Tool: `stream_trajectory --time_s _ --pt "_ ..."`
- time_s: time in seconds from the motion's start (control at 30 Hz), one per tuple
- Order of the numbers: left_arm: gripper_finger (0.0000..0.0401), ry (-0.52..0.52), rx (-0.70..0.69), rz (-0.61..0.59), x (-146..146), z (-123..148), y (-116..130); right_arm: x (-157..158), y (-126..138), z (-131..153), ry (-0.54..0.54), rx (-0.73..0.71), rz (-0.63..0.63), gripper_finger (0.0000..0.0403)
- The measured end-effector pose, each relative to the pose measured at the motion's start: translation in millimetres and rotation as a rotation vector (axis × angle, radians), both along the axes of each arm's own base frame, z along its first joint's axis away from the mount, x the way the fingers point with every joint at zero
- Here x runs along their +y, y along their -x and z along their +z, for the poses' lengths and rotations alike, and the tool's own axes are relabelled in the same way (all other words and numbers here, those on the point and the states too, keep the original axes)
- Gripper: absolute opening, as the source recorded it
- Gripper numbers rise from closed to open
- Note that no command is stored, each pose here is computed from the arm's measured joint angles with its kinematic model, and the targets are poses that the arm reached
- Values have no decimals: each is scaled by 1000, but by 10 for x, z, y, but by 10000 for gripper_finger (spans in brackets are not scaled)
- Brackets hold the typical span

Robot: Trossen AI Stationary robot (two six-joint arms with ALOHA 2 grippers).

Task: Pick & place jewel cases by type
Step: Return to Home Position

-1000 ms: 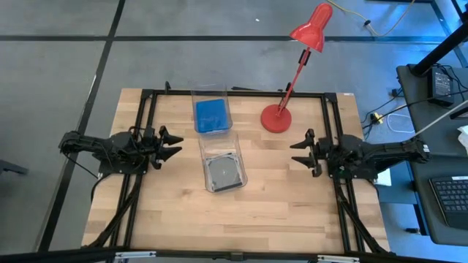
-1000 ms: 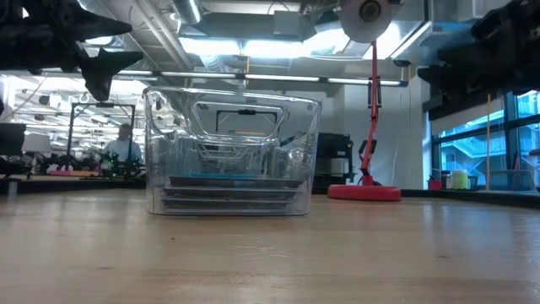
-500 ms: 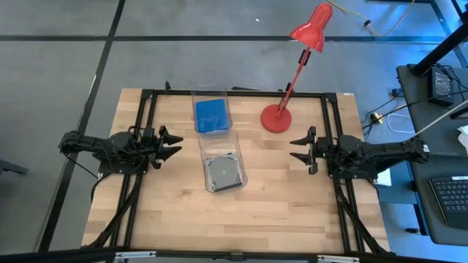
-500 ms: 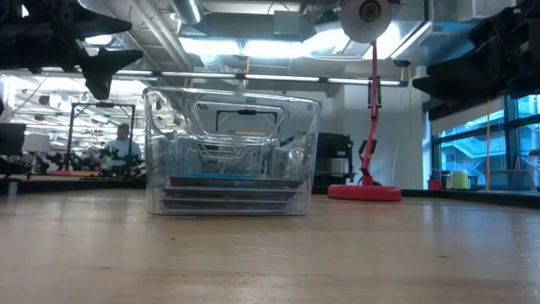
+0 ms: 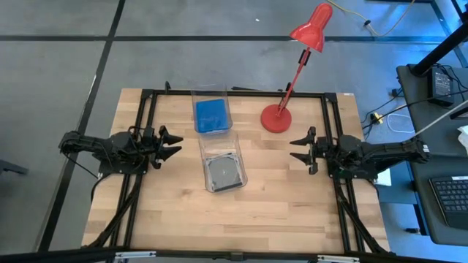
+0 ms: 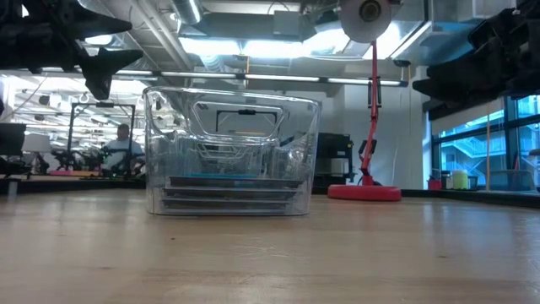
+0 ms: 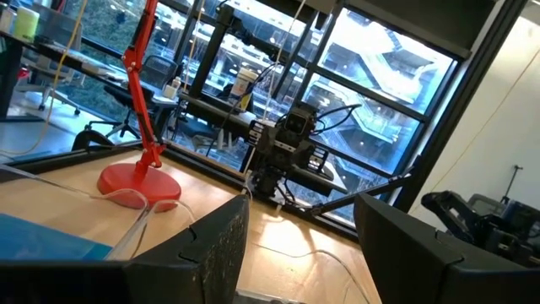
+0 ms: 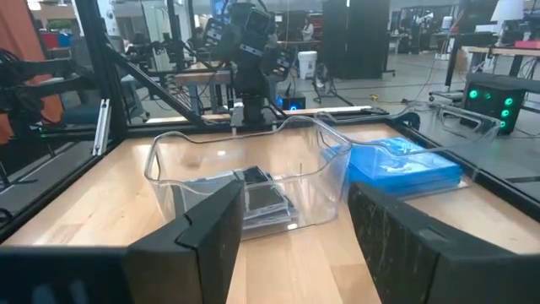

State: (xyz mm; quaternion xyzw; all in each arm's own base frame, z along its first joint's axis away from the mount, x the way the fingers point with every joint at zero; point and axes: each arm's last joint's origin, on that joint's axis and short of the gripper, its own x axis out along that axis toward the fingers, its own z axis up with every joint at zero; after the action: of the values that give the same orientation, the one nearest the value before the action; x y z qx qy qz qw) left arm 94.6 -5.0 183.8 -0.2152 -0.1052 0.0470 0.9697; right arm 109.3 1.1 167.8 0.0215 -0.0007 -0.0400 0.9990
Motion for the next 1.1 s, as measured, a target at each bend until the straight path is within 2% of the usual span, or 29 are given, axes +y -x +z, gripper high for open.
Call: stream_trajectory --time_s 0.1,0.23,0.3,0.43,0.7,1.1 --pt "212 0 1 0 0 -1 0 -3 25 19 -5 -23 -9 218" --pt "212 0 1 0 0 -1 0 -44 104 52 -12 -73 -140 218" --pt "212 0 0 -1 0 -1 0 -53 135 73 5 -99 -167 218" --pt "213 0 4 0 0 -4 -1 -52 132 64 33 -85 -165 218" --pt "212 -1 6 -1 -1 -5 -2 -52 126 38 -36 -69 -163 218" --pt "215 0 3 -1 0 -3 -2 -52 126 37 -36 -68 -164 218"
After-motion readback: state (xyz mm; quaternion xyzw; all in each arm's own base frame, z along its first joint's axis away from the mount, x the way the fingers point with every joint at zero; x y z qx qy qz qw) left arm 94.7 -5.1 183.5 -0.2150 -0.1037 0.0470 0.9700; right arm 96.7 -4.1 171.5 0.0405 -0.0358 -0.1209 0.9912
